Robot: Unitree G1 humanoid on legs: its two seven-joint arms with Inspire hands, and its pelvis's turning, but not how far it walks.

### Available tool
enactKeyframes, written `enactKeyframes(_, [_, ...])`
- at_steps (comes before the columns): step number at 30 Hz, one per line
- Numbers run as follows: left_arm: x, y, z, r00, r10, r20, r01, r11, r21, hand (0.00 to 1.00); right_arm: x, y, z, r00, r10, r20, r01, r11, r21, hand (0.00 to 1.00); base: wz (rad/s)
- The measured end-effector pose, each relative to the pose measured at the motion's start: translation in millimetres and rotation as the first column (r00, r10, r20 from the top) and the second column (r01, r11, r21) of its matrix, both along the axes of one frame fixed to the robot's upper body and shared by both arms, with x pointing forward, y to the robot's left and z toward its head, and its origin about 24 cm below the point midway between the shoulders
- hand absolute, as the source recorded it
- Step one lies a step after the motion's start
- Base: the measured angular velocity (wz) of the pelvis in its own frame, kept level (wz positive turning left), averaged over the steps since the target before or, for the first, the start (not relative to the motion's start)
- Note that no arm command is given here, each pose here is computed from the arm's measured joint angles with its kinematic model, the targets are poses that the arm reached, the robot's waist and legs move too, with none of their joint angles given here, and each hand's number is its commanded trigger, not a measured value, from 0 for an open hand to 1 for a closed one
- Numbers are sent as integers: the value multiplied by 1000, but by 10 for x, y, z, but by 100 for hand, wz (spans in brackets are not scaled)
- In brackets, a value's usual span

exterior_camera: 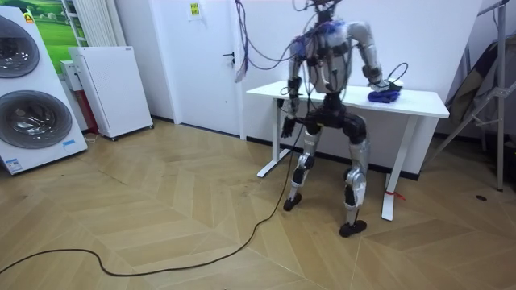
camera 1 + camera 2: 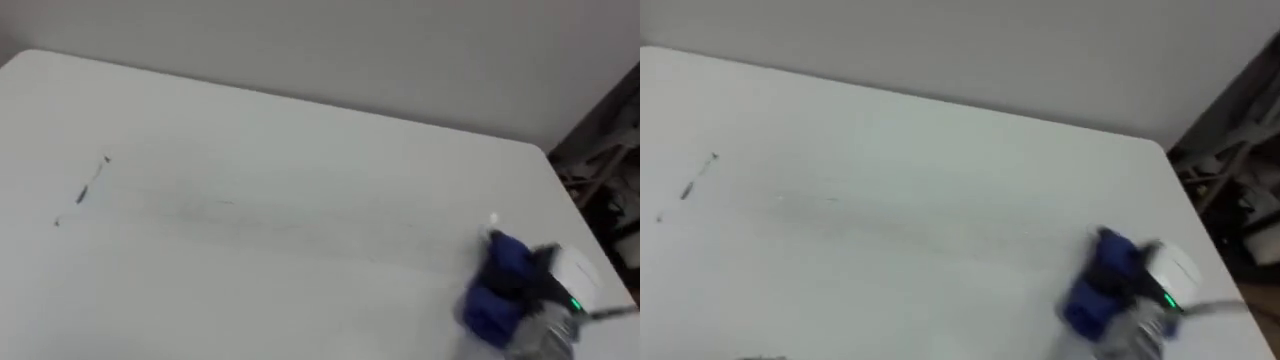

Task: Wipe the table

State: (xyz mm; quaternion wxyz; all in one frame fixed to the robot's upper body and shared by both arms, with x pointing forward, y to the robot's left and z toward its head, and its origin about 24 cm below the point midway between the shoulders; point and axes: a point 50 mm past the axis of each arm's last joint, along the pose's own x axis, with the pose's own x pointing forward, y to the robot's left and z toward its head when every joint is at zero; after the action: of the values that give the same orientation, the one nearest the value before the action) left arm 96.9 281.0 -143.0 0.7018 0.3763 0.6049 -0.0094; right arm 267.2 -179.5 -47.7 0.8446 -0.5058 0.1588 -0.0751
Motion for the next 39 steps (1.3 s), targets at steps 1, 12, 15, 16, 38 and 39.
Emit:
enactKeyframes(1, [128,-160,-24,999,-27,25,28,999,-36,0,155,138,155,994,96,56,-93,995,-41,100,50])
enactKeyframes(12, [-727,-86,-129,978,174,-116,-181,982,-53,0,-407,-713,29,991,-90,104,98,992,-82,100,67])
enactKeyframes(15, [-978,156,-45,953,273,-133,-274,962,12,0,-786,-1237,-10,936,-325,133,335,940,-61,100,31])
enactKeyframes(16, [-994,235,-12,946,300,-121,-299,954,28,0,-936,-1440,-21,908,-401,122,412,907,-81,100,16])
enactKeyframes(38, [-544,-352,-165,993,88,-83,-99,986,-136,0,-93,367,193,968,251,-7,-251,966,-61,100,-22])
enactKeyframes(39, [-588,-362,-165,992,86,-95,-100,984,-145,0,-93,469,221,954,299,-4,-299,952,-62,100,56])
